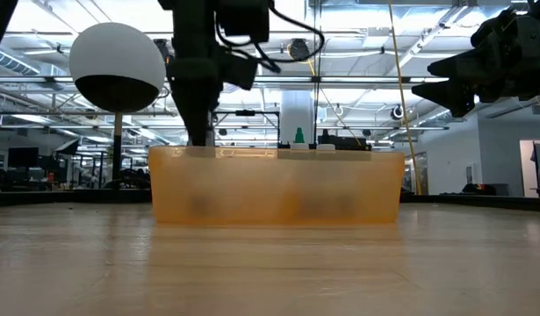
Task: Pick & Place food coloring
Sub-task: Put the large purple food coloring bottle into the orange bin, then put the large blue food coloring bottle into the orange bin
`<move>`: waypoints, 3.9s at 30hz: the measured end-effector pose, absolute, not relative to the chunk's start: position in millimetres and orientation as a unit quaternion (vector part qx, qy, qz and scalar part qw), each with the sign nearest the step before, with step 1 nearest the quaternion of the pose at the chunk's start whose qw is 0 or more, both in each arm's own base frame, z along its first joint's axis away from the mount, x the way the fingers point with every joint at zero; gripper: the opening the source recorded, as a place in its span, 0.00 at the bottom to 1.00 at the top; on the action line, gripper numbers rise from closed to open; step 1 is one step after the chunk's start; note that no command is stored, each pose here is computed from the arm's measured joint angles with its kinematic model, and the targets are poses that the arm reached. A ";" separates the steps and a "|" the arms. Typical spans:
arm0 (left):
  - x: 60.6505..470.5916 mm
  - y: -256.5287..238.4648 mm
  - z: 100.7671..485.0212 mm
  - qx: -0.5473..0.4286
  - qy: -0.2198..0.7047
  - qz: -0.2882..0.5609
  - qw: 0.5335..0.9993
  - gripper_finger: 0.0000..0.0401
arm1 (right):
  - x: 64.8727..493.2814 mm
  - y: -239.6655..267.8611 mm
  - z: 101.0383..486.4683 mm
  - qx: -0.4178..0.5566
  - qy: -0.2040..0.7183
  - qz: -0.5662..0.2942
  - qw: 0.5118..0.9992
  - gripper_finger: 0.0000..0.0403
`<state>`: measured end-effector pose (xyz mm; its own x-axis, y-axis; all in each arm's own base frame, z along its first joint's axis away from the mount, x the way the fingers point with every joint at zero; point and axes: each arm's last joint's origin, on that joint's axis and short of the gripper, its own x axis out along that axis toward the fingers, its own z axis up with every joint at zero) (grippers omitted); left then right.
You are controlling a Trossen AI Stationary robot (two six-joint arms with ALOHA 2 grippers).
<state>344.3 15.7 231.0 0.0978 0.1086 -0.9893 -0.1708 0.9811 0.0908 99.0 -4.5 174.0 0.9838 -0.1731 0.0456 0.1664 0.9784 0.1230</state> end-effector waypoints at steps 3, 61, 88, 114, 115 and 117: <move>348.2 19.6 221.3 -0.025 0.674 0.097 0.732 0.35 | 99.0 -4.5 174.0 0.059 -0.028 -0.085 0.994 0.73; 308.7 52.6 302.9 -0.054 0.559 0.182 0.807 0.93 | 99.0 -4.5 174.0 0.059 -0.028 -0.086 0.994 0.73; 268.4 175.5 223.0 -0.232 0.563 0.236 0.757 0.93 | 99.0 -4.5 174.0 0.060 -0.028 -0.086 0.994 0.73; 278.0 174.8 182.5 -0.236 0.579 0.224 0.747 0.93 | 99.0 -4.5 174.0 0.059 -0.028 -0.086 0.994 0.73; 278.5 175.0 181.3 -0.235 0.581 0.223 0.747 0.93 | 99.1 -4.5 174.0 0.059 -0.028 -0.085 0.994 0.73; 278.4 175.2 180.6 -0.227 0.584 0.222 0.747 0.93 | 99.0 -4.5 174.1 0.059 -0.028 -0.085 0.994 0.73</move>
